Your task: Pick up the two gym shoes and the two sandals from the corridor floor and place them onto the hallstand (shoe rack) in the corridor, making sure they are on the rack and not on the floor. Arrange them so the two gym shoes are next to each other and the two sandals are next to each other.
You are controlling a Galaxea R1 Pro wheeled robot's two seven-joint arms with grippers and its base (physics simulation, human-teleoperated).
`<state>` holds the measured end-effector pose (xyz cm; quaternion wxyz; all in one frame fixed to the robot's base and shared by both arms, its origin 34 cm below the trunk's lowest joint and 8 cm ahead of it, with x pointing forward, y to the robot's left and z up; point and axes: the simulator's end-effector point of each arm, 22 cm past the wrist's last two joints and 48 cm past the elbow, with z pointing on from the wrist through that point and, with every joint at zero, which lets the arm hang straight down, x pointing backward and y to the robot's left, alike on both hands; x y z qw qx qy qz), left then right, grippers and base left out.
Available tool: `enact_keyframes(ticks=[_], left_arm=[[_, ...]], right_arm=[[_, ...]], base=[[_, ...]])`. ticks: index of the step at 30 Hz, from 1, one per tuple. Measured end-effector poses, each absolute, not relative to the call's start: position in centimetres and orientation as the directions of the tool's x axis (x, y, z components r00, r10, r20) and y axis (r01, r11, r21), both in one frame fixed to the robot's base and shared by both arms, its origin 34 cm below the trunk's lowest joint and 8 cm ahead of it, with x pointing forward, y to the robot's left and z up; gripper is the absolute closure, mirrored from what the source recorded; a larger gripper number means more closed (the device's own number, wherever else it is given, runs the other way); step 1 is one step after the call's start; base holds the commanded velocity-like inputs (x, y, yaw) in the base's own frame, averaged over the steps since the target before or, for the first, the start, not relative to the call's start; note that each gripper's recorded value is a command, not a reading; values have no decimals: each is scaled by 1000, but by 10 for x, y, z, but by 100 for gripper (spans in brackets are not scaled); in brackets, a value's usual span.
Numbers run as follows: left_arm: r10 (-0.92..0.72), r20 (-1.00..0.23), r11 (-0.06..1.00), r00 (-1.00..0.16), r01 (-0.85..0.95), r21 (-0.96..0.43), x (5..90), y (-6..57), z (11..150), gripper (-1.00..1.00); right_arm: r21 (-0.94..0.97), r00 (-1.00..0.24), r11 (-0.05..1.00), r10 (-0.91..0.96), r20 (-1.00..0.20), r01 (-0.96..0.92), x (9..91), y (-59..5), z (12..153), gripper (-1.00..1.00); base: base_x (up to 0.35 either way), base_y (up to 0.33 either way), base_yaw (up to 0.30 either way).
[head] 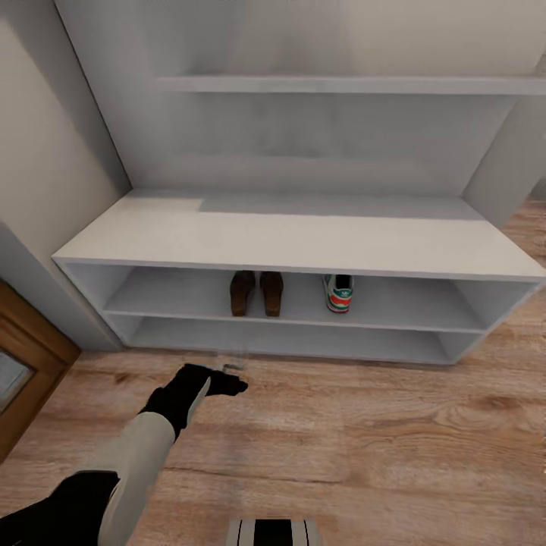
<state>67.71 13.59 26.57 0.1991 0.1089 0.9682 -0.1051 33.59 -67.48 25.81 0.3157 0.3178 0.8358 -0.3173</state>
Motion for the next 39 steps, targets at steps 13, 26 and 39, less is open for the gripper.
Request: enact_keyframes(ticks=[13,26,39], left_arm=[[114,-545,972,-831,206,-111,536,225,178,-100],[46,-592,991,-805,113,-77,490,290,171,-100],[45,-593,992,-804,108,-71,490,291,172,-100]], right_arm=[[-330,-597,596,329,-731,732,336,-676,259,100],[-322,-557,596,262,-788,736,348,-679,274,100],[-321,-556,596,263,-788,736,348,-679,273,100]], base=[[-59,0,0],[-158,89,0],[-277,97,0]])
